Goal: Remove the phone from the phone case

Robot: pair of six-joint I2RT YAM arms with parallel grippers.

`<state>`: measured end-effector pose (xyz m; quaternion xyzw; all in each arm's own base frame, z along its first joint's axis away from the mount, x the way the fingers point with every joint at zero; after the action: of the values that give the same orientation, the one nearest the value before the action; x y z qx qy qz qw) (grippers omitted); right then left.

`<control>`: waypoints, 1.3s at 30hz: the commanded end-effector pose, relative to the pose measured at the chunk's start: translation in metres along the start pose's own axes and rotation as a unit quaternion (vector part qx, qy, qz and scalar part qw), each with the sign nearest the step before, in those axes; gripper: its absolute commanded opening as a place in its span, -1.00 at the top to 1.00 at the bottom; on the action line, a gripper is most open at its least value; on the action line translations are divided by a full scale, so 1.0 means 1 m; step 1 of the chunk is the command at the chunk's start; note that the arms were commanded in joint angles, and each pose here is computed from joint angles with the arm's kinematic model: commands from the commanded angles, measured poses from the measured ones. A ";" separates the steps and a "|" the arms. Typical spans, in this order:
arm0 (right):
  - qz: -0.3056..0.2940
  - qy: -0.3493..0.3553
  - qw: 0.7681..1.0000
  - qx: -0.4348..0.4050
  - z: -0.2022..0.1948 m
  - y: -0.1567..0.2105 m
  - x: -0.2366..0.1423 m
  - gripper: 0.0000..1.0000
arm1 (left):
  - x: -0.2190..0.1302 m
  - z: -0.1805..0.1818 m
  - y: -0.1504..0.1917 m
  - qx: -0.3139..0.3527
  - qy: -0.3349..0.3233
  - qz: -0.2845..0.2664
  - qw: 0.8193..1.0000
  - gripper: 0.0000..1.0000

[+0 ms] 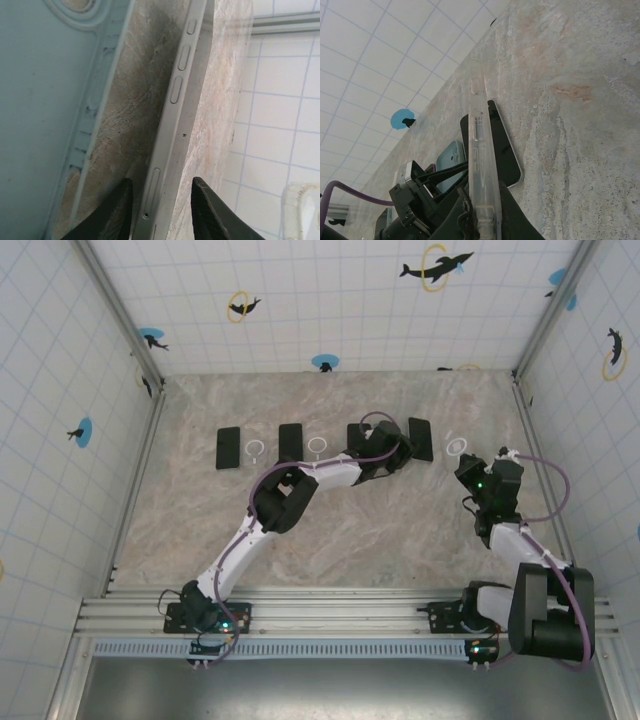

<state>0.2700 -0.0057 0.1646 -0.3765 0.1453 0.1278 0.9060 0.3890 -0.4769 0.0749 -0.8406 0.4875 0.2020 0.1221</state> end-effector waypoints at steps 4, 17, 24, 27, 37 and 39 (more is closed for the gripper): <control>-0.010 0.000 1.000 -0.023 -0.003 -0.002 0.002 0.96 | -0.013 -0.030 0.003 0.050 0.004 -0.009 0.999 0.18; -0.009 0.021 0.998 -0.053 -0.007 -0.006 0.020 0.95 | -0.031 -0.046 0.003 0.101 -0.008 -0.011 0.995 0.04; -0.015 0.011 0.998 -0.062 -0.008 -0.010 0.035 0.95 | -0.043 -0.067 0.001 0.128 0.011 -0.020 0.992 -0.02; -0.013 0.006 0.998 -0.060 -0.010 -0.012 0.045 0.94 | -0.053 -0.082 -0.001 0.147 0.025 -0.023 0.989 -0.05; 0.007 -0.020 1.000 -0.020 -0.022 -0.016 0.088 0.91 | -0.109 -0.112 -0.013 0.191 0.068 -0.021 0.979 -0.23; 0.015 -0.021 0.999 -0.019 -0.023 -0.016 0.096 0.87 | -0.119 -0.111 -0.017 0.189 0.070 -0.024 0.979 -0.26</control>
<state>0.3423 -0.0197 0.1096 -0.3867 0.1764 0.1600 0.8909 0.3742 -0.4373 0.2049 -0.8229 0.5071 0.0777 0.2443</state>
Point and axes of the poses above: each hand's point on the last joint's axis, 136 mm out from that joint toward the fingers, its own x axis out along the fingers, its own z axis along the line the jaws close on, y = z × x, the point moved 9 cm from there along -x, back along the fingers, and after that the axes turned 4 degrees about -x, right-handed, at the moved point
